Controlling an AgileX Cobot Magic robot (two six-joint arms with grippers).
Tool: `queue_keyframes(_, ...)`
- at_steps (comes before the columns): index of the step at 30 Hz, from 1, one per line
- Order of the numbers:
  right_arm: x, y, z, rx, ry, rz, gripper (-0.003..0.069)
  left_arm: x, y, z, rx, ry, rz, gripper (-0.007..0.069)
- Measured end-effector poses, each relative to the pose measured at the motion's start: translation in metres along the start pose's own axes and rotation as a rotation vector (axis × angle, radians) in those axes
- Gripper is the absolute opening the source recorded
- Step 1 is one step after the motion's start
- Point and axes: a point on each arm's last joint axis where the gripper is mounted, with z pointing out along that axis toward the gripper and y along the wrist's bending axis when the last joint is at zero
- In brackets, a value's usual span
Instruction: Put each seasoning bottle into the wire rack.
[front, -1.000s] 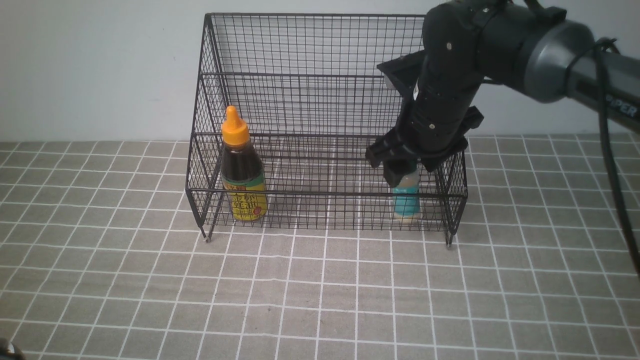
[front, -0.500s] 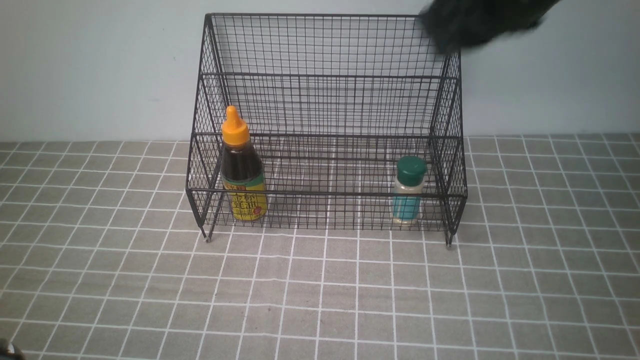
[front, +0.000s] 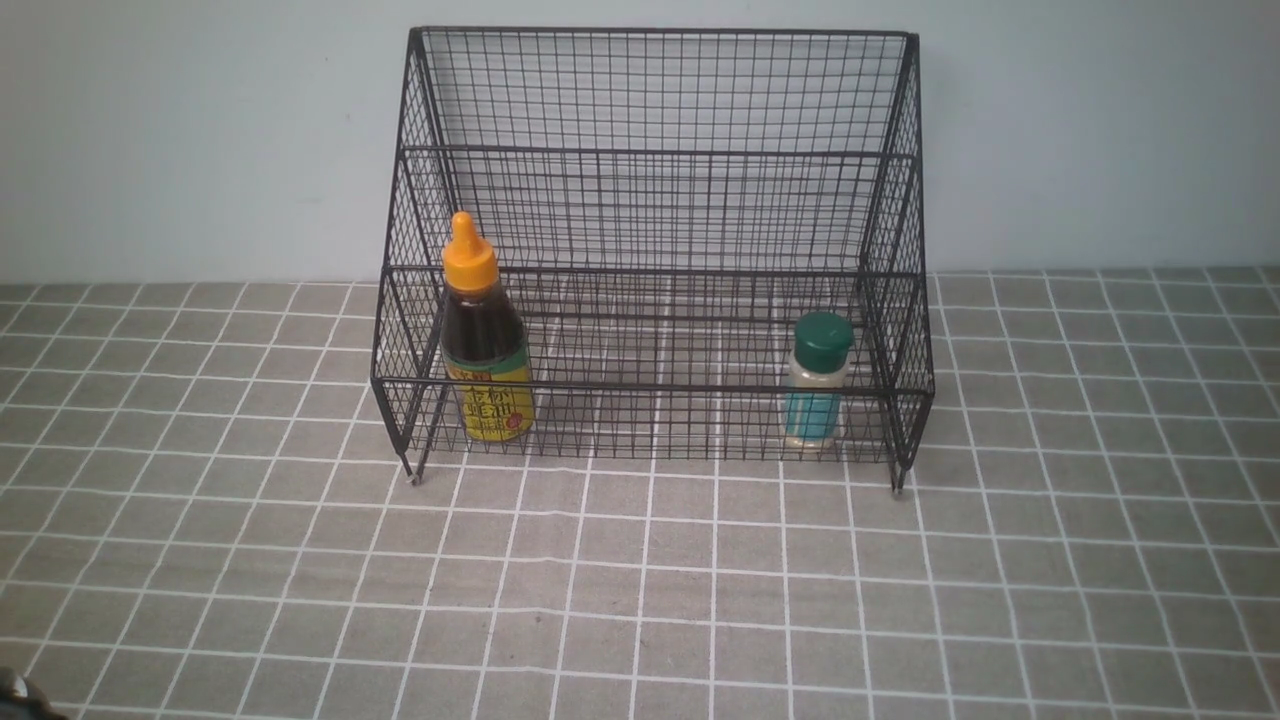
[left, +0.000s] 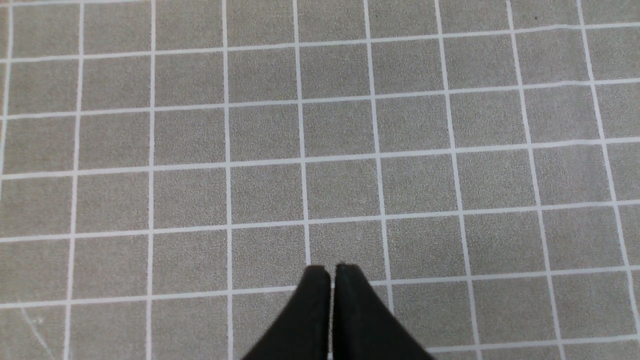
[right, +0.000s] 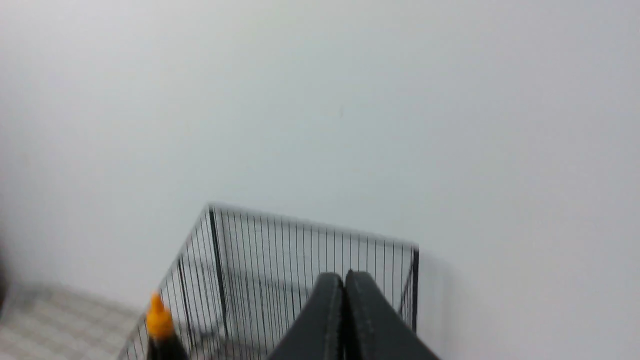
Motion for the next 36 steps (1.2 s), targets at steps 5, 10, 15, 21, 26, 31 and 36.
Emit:
queue_keyframes(5,0.062,-0.010,-0.035,0.016,-0.166,0.088,-0.0012,0.000,0.000,0.000,0.002,-0.001,-0.001,-0.0007)
queue_keyframes(10,0.079,-0.015,-0.045,0.045,-0.213,0.070,-0.0012,-0.002,-0.002,-0.002,0.021,-0.015,-0.008,-0.0007)
queue_keyframes(15,0.078,-0.015,-0.053,0.044,-0.269,0.062,-0.0012,-0.018,-0.006,-0.016,0.071,-0.138,-0.025,-0.0007)
queue_keyframes(21,0.078,-0.015,-0.053,0.045,-0.268,0.064,-0.0012,-0.039,-0.010,-0.031,0.139,-0.387,-0.043,-0.0007)
queue_keyframes(26,0.078,-0.015,-0.053,0.045,-0.268,0.065,-0.0012,-0.050,-0.012,-0.038,0.171,-0.535,-0.049,-0.0007)
queue_keyframes(31,0.078,-0.015,-0.053,0.045,-0.268,0.065,-0.0012,-0.054,-0.012,-0.040,0.181,-0.584,-0.051,-0.0007)
queue_keyframes(36,0.078,-0.015,-0.053,0.045,-0.268,0.065,-0.0012,-0.054,-0.012,-0.040,0.180,-0.584,-0.050,-0.0007)
